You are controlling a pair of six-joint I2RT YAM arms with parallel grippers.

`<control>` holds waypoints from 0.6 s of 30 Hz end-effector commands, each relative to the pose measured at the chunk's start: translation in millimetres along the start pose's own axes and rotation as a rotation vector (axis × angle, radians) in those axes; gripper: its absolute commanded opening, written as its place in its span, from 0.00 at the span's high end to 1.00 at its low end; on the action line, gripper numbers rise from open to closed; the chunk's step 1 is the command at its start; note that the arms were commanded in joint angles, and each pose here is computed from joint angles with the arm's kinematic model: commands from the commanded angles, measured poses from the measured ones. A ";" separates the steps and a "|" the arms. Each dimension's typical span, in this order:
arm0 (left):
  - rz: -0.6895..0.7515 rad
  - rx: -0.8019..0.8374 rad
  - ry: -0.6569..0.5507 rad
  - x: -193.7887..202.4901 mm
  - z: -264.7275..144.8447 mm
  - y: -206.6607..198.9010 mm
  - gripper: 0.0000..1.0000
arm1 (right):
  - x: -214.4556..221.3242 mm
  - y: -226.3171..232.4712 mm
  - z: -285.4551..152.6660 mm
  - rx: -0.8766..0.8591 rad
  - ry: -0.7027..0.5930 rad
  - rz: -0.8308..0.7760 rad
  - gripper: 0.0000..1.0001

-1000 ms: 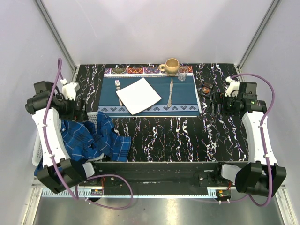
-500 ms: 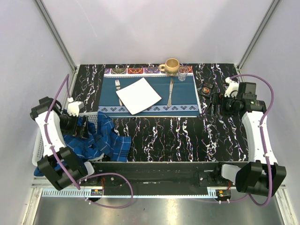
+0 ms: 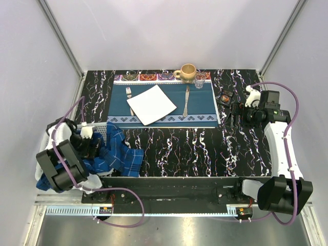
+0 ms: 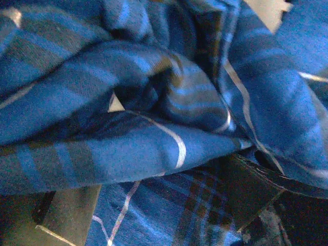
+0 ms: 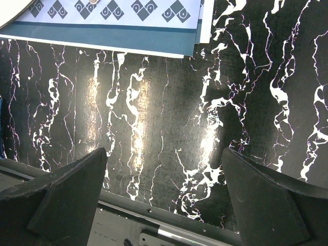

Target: Pin the brooch onto the clothing

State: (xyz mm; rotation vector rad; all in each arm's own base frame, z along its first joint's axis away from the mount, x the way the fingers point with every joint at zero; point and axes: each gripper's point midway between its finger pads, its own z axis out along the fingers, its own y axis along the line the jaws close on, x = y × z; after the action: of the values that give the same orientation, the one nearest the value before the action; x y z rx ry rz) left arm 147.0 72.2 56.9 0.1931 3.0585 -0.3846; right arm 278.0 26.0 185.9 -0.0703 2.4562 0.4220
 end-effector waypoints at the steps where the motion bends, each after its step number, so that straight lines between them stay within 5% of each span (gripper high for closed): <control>1: -0.042 -0.080 0.009 -14.6 10.5 30.7 0.05 | -5.3 2.8 -0.6 -0.017 -0.015 -0.027 0.00; 2: -0.046 -0.073 0.008 -17.5 10.6 31.2 0.31 | -5.0 2.5 0.1 -0.017 -0.012 -0.026 0.00; 6: -0.016 0.024 -0.101 -38.5 -23.0 5.7 0.96 | -9.1 2.7 -2.4 -0.015 -0.022 -0.038 0.00; 12: 0.204 -0.012 -0.519 -89.1 -176.4 -56.9 1.00 | -15.2 9.7 -8.6 -0.041 -0.046 -0.047 0.00; 18: 0.437 0.075 -0.807 -117.9 -275.2 -157.0 1.00 | -24.7 14.4 -11.3 -0.063 -0.062 -0.060 0.00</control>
State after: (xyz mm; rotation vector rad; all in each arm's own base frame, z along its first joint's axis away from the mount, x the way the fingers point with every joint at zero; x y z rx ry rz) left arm 269.0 69.5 310.3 0.4219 2.2900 -0.0742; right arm 279.5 29.6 188.7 -0.0963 2.4457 0.4488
